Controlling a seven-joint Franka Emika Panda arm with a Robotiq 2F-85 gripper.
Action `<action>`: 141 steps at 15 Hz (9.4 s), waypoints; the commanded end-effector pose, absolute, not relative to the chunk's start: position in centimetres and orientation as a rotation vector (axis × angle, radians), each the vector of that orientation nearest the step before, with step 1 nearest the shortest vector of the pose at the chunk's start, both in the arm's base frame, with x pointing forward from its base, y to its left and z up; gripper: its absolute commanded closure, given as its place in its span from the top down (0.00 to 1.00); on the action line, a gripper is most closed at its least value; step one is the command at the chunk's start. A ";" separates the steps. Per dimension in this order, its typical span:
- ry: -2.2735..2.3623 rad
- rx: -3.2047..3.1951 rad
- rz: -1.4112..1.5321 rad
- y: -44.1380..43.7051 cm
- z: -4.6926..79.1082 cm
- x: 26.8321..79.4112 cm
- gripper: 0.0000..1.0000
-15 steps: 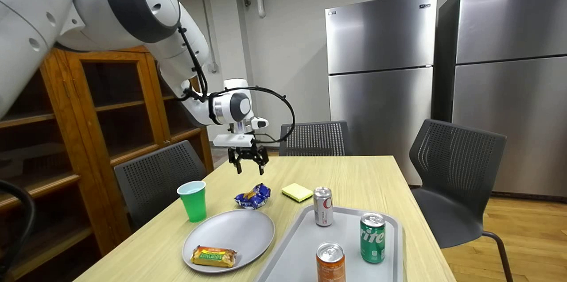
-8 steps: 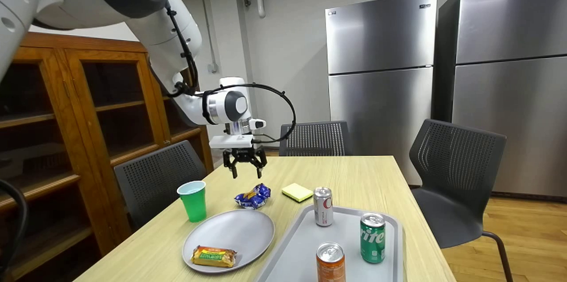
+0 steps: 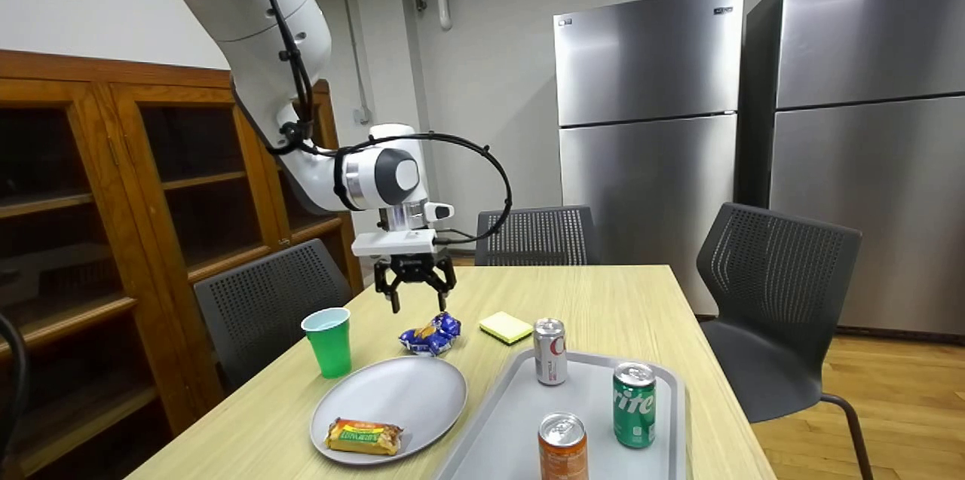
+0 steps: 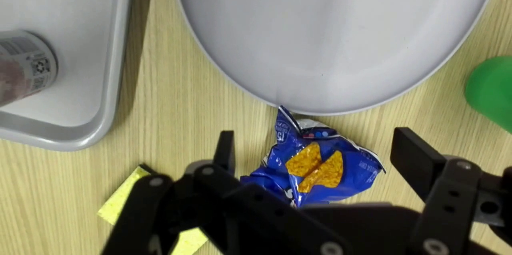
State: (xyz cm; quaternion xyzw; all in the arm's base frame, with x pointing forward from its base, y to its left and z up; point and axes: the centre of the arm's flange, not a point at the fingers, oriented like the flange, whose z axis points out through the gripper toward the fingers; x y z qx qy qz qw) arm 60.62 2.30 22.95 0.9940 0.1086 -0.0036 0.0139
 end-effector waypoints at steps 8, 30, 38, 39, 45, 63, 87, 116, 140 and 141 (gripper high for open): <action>0.331 3.097 -0.021 1.9 24.8 56.7 1.00; -0.726 3.060 -0.007 5.0 19.6 48.2 1.00; -0.781 3.054 -0.080 4.8 17.5 47.8 1.00; -0.781 3.055 -0.079 4.9 17.6 47.8 1.00; -0.873 3.045 -0.117 4.8 17.5 46.7 1.00; -1.252 2.896 -0.183 4.4 14.4 43.0 1.00; -1.361 2.826 -0.152 4.2 12.0 42.8 0.33; -0.209 3.271 -0.071 20.1 17.5 36.4 0.17; 0.094 3.224 -0.104 19.3 12.6 39.5 0.17; 0.093 3.225 -0.107 19.3 12.5 39.6 0.17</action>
